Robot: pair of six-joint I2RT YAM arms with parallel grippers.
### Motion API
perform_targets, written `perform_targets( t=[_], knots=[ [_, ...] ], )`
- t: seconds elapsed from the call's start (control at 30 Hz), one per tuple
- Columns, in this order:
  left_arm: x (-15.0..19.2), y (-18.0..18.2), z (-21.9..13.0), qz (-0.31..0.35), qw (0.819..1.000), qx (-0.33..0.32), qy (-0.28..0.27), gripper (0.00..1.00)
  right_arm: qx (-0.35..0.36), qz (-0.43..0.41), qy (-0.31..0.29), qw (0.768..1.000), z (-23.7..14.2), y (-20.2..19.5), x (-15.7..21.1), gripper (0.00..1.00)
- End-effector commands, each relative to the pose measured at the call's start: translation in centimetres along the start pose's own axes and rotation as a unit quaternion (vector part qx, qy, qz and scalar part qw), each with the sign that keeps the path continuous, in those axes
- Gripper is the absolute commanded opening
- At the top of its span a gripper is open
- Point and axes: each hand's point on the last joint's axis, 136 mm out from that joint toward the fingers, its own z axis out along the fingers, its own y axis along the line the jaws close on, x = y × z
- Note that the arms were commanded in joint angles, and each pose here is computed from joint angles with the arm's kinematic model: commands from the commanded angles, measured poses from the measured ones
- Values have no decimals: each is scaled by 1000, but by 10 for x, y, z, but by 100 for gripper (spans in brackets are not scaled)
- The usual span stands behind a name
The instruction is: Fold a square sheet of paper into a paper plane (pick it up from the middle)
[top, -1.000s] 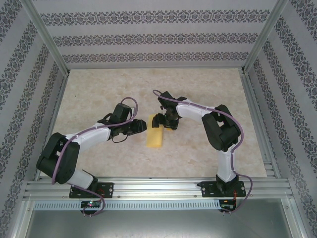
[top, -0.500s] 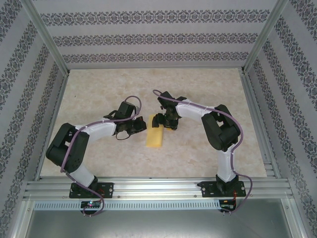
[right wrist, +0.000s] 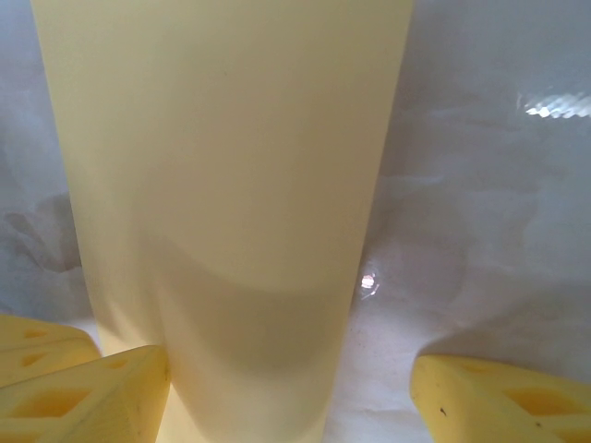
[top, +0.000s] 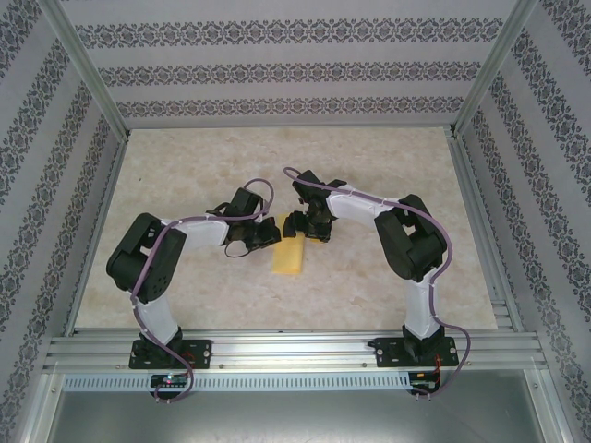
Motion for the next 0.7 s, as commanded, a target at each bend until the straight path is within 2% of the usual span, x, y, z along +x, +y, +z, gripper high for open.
perform_targets(
  t=[0.0,0.43,0.57,0.67],
  knots=[
    [-6,-16,5,11,1000,23,-4,0,88,14,35,995,46,-49,20,74],
    [10,17,20,-2,999,-33,15,0,73,13,21,997,38,-38,14,74],
    [15,22,23,-2,999,-39,18,0,45,9,-27,999,10,-19,-6,75],
    [17,24,25,0,999,-41,22,0,13,15,-87,996,-27,-5,-25,77]
  ],
)
